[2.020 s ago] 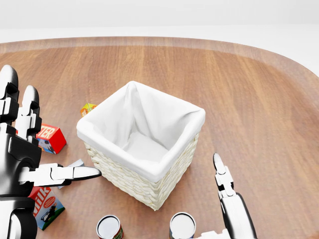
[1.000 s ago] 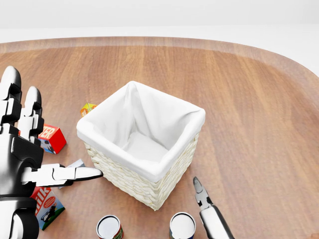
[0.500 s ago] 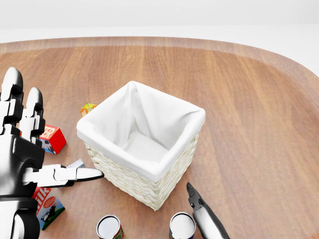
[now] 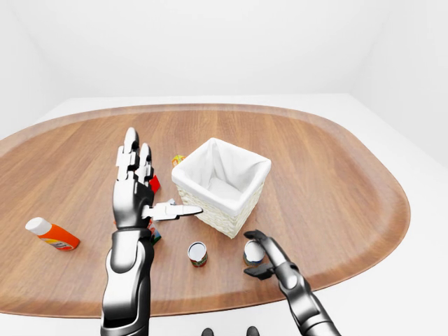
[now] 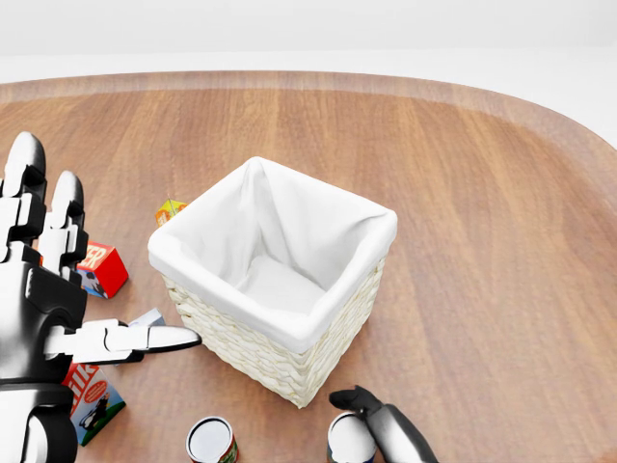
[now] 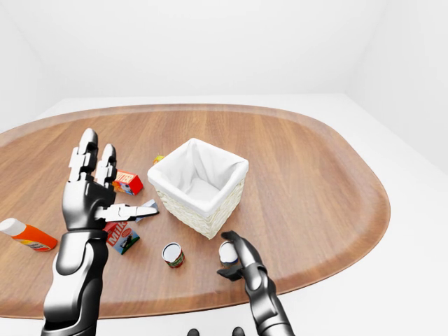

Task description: Pick up the alphabet soup, and put it in the basket.

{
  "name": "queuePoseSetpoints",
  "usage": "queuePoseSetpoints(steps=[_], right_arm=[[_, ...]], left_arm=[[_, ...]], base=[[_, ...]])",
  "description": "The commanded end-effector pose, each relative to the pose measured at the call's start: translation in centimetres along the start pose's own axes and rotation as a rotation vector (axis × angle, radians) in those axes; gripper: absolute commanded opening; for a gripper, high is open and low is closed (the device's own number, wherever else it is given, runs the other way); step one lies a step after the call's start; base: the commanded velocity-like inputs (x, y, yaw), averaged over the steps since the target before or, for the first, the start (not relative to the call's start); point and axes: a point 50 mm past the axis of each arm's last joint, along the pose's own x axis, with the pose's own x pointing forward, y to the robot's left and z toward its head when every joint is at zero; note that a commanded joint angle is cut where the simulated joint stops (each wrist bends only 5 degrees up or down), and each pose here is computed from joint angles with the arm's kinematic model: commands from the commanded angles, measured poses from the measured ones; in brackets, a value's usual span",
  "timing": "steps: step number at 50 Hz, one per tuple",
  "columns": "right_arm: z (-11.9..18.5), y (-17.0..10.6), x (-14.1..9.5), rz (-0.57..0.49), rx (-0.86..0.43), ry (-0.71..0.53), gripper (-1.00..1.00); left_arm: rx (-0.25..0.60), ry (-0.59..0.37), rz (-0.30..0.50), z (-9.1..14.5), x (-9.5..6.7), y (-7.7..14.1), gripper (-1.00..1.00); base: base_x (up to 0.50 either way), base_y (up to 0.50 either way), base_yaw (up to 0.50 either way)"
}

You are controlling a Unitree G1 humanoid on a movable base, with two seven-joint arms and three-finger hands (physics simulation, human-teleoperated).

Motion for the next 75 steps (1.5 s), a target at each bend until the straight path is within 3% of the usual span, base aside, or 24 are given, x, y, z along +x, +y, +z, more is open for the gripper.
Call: queuePoseSetpoints(steps=[1, 18, 26, 36, 48, 52, 60, 66, 75], right_arm=[[-0.2, 0.2, 0.0, 0.008, -0.015, 0.01, -1.0], [0.1, 0.0, -0.2, -0.008, -0.008, -0.008, -1.0], [1.5, -1.5, -0.7, -0.075, -0.018, -0.078, -1.0], [6.6, -5.2, -4.5, -0.187, -0.114, -0.323, -1.0], [7.3, -6.8, -6.1, -0.225, -0.186, -0.351, -1.0], [8.4, -7.7, -7.3, -0.242, -0.254, -0.386, -1.0], [12.6, -10.5, -10.9, -0.307, -0.506, -0.465, -1.0], [16.0, -12.3, -11.4, -0.361, -0.658, -0.481, -1.0], [20.4, -15.1, -12.9, -0.631, -0.789, -0.494, -1.0]], left_arm=[[0.001, 0.006, 0.0, -0.1, 0.0, 0.0, 1.0], [0.0, -0.002, 0.0, 0.1, 0.0, 0.0, 1.0], [-0.003, -0.007, -0.002, 0.1, 0.0, -0.1, 1.0], [-0.006, -0.019, -0.001, 0.4, 0.1, -0.1, 1.0], [-0.003, -0.013, 0.0, 0.3, 0.0, -0.1, 1.0], [-0.002, -0.005, -0.001, 0.1, 0.0, -0.1, 1.0], [-0.001, -0.004, -0.001, 0.1, 0.0, -0.1, 1.0], [0.0, -0.007, -0.002, 0.2, 0.0, -0.1, 1.0], [0.0, 0.003, -0.003, -0.1, 0.1, -0.1, 1.0]], base=[[0.0, 0.0, 0.0], [0.0, 0.0, 0.0], [0.0, 0.0, 0.0], [0.0, 0.0, 0.0], [0.0, 0.0, 0.0], [0.0, 0.0, 0.0], [0.0, 0.0, 0.0], [0.0, 0.0, 0.0], [0.0, 0.0, 0.0]])
